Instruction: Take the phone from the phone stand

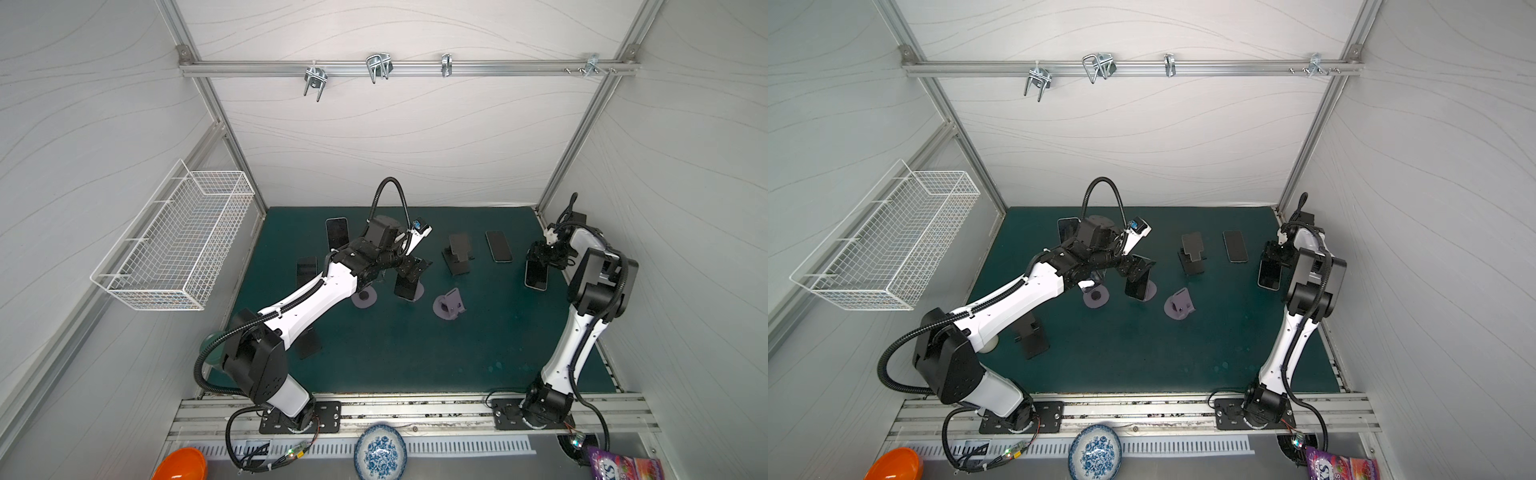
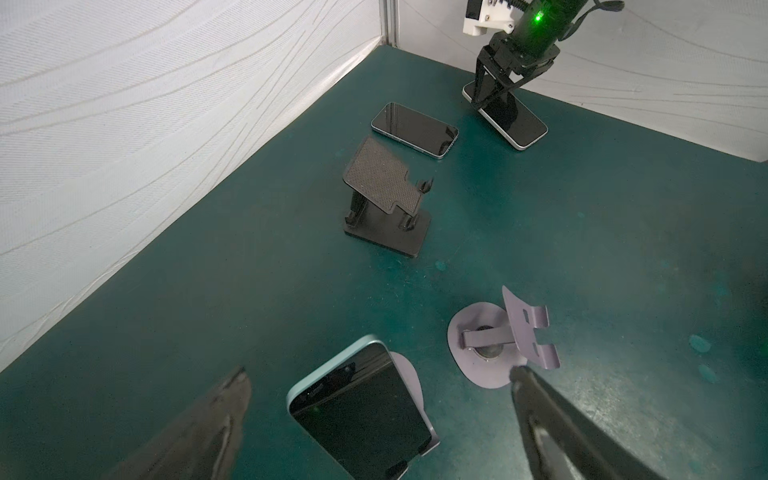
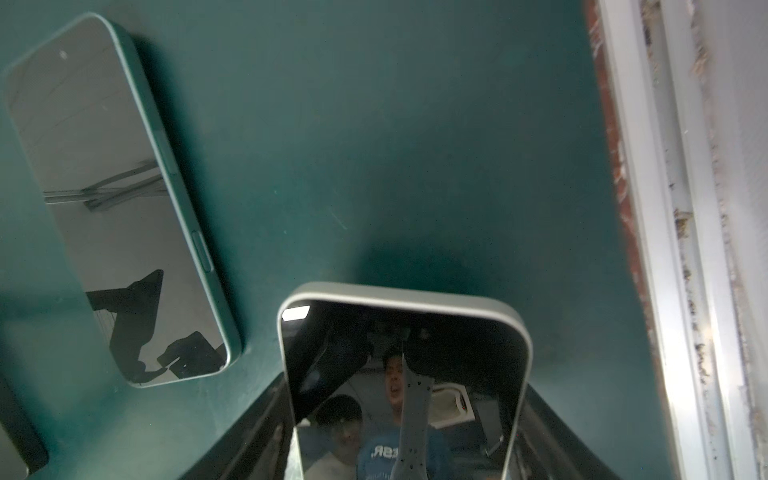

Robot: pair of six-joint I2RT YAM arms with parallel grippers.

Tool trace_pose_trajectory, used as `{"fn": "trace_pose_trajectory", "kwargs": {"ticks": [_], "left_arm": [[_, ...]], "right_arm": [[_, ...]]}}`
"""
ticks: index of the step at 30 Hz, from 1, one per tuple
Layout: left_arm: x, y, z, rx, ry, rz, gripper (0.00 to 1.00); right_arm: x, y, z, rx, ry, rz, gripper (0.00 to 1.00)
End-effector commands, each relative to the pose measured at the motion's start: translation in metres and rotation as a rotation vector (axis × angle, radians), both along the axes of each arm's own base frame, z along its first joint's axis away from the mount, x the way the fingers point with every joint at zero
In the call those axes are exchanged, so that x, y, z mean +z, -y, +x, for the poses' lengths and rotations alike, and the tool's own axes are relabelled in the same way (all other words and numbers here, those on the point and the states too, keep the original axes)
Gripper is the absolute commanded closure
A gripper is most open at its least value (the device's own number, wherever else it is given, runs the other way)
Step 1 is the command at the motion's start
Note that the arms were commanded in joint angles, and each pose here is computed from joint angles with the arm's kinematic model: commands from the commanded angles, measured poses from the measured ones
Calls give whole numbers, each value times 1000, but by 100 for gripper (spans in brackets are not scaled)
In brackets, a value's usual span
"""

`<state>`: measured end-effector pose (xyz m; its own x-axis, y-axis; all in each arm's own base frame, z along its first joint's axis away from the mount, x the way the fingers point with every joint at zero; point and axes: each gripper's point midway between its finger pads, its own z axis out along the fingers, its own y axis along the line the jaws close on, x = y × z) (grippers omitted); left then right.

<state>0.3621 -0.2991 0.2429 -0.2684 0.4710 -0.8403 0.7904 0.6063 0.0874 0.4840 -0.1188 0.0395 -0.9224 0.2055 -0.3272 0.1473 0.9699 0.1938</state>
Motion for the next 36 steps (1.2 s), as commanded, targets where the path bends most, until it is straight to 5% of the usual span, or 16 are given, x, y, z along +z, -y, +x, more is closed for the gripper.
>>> {"fn": "trace_pose_trajectory", "kwargs": {"ticks": [1,11,36], "left_arm": [[22,0,12,20,65,-14,1],[19,-7,5,33,69,-17,1],[15,-31,-5,92,105,8,1]], "right_arm": [[-2,-16,-8,12,-41,2,58],[-2,-11,-7,15,-83,-90,41],[-1,-15,-9,28,-131,-116,25]]}}
